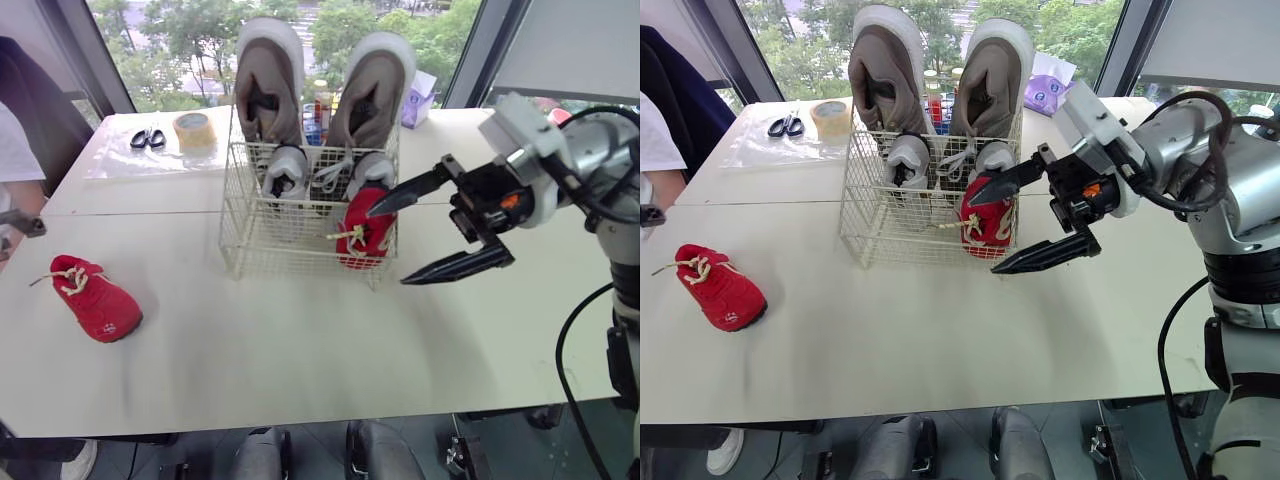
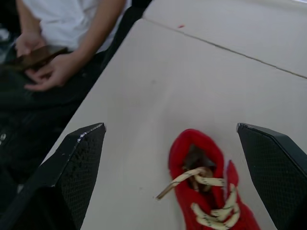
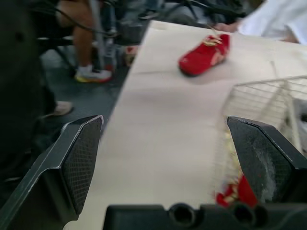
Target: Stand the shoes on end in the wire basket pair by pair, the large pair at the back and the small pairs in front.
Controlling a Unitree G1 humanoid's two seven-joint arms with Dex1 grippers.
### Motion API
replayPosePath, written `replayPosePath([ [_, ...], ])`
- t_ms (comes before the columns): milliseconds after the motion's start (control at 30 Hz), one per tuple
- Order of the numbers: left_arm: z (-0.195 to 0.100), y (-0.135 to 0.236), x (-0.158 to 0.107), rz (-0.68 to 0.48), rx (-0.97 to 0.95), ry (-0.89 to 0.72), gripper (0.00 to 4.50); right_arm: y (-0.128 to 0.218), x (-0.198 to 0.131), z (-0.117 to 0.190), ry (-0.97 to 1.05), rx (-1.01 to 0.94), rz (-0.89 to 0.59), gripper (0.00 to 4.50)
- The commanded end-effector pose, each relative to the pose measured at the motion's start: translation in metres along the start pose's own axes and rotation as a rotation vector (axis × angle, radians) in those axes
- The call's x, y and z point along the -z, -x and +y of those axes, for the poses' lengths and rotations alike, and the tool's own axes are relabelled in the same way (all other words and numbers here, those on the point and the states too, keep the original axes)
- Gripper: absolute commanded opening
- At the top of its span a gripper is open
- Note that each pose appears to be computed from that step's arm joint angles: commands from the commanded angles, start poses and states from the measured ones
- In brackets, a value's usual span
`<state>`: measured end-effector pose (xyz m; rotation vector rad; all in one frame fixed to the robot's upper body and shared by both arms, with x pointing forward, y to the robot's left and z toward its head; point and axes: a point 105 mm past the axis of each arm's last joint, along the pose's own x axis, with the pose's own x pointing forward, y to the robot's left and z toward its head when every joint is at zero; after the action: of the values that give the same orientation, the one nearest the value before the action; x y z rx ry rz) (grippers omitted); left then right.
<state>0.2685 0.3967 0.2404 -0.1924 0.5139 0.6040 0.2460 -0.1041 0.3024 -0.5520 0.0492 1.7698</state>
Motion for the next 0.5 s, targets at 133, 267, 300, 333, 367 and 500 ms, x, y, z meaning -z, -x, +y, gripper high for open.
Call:
replayPosePath([
  [133, 0.007, -0.019, 0.031, 0.099, 0.007, 0.128, 4.50, -0.005, 0.004, 0.004, 0.042, 0.000, 0.026, 4.48],
  [267, 0.001, -0.031, 0.043, 0.161, 0.030, 0.157, 4.50, -0.008, 0.007, 0.008, 0.030, 0.010, 0.039, 4.48],
  [300, 0.001, -0.033, 0.046, 0.176, 0.026, 0.162, 4.50, -0.008, 0.008, 0.009, 0.030, 0.016, 0.044, 4.48],
  [333, 0.001, -0.037, 0.051, 0.198, 0.025, 0.163, 4.50, -0.008, 0.008, 0.010, 0.024, 0.024, 0.041, 4.48],
  [367, 0.001, -0.039, 0.056, 0.218, 0.025, 0.158, 4.50, -0.007, 0.007, 0.010, 0.022, 0.034, 0.038, 4.48],
  [500, 0.003, -0.048, 0.071, 0.281, 0.010, 0.153, 3.93, -0.007, 0.006, 0.010, 0.016, 0.069, 0.033, 4.50],
])
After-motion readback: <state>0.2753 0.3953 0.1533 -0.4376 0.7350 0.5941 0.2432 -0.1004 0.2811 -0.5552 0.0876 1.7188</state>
